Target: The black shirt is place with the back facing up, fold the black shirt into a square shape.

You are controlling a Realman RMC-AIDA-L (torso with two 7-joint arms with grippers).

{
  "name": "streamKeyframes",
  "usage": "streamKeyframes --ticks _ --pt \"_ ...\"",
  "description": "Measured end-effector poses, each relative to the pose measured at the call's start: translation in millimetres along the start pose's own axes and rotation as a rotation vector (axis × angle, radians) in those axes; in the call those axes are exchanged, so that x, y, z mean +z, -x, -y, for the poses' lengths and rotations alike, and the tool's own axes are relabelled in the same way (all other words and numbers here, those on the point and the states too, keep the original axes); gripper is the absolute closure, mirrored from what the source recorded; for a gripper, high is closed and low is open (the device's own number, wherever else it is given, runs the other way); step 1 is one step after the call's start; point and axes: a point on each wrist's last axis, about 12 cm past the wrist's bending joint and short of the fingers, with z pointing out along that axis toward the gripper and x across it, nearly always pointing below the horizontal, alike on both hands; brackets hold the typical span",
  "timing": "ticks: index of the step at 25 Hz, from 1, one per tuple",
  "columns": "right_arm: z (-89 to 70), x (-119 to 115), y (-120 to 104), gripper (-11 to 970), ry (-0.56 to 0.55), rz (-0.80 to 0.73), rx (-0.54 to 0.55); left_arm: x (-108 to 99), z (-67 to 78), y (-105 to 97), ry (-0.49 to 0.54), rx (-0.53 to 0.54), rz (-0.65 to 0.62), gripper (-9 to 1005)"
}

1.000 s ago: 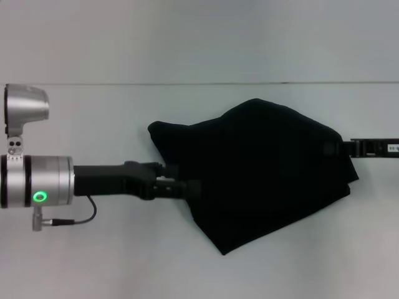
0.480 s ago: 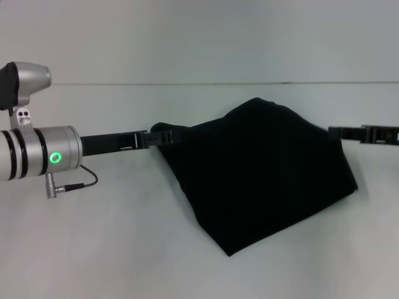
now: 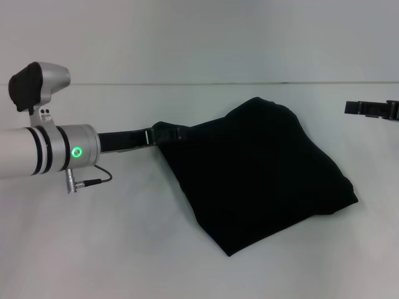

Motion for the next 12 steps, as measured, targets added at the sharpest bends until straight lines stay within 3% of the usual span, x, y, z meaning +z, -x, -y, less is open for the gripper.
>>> streamKeyframes --ticks 12 --pt "-7.1 7.3 5.4 163 0.016 -0.007 -0.029 15.7 2.4 1.8 0.074 -0.054 0.012 52"
